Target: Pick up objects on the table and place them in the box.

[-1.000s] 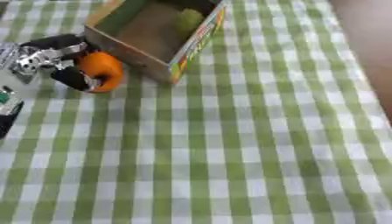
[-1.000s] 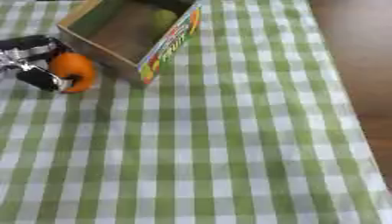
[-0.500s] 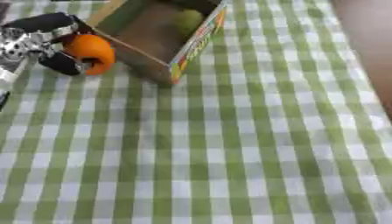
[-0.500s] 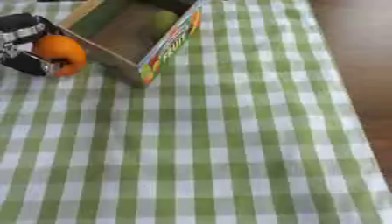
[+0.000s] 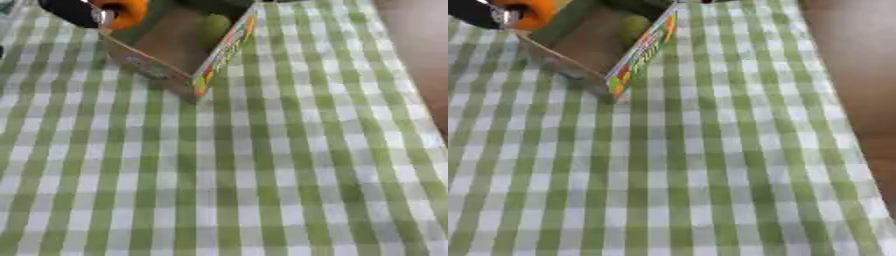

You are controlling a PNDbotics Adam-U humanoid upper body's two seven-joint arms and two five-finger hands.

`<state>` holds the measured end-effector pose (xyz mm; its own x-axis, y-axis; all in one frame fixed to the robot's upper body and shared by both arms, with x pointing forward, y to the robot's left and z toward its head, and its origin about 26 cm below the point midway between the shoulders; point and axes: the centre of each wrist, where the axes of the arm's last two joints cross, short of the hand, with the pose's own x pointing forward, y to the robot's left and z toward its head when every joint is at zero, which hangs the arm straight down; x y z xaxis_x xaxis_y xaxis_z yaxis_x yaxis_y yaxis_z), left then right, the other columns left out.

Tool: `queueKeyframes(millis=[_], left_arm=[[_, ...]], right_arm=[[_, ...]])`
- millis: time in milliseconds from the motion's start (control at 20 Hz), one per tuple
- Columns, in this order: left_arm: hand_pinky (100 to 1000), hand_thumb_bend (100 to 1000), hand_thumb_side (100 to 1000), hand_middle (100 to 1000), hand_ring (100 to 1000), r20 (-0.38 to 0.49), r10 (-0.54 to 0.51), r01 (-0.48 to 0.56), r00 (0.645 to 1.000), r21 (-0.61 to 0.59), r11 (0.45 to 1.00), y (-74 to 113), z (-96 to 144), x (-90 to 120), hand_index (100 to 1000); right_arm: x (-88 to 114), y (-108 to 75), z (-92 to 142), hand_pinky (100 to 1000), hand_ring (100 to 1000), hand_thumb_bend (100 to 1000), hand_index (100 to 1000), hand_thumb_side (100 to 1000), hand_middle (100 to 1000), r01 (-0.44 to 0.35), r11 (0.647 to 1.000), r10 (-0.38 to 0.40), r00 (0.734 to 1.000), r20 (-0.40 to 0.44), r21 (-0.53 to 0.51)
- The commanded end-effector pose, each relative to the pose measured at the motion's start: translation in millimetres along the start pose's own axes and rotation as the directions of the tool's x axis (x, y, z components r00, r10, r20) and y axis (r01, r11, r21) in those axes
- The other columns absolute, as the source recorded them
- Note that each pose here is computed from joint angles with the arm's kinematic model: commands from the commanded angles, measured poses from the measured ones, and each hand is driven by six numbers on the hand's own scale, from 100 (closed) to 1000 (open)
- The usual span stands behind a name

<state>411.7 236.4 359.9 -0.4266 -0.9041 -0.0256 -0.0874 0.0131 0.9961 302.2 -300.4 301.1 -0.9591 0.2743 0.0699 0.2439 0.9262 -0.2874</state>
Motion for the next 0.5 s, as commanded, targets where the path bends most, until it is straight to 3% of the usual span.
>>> queueKeyframes(millis=[50,350,500], left_arm=[[607,100,108,575,567,0.009,0.037,-0.037,0.999,0.095,0.995,8.5,-14.0,0.6,721],[612,100,165,580,571,0.082,0.077,-0.092,0.994,0.193,0.977,-19.3,-44.9,-4.8,732],[624,100,170,591,585,0.086,0.075,-0.088,0.993,0.162,0.983,-43.0,-55.4,-10.3,741]], right_arm=[[5.4,-3.5,-10.2,818,786,100,877,523,563,-0.002,1.0,0.001,0.999,0.038,0.011],[5.9,-0.8,-13.7,818,785,100,877,523,564,0.016,1.0,-0.017,0.999,0.051,0.007],[6.2,0.6,-15.5,819,788,100,877,523,564,0.027,1.0,-0.027,0.998,0.058,0.001]])
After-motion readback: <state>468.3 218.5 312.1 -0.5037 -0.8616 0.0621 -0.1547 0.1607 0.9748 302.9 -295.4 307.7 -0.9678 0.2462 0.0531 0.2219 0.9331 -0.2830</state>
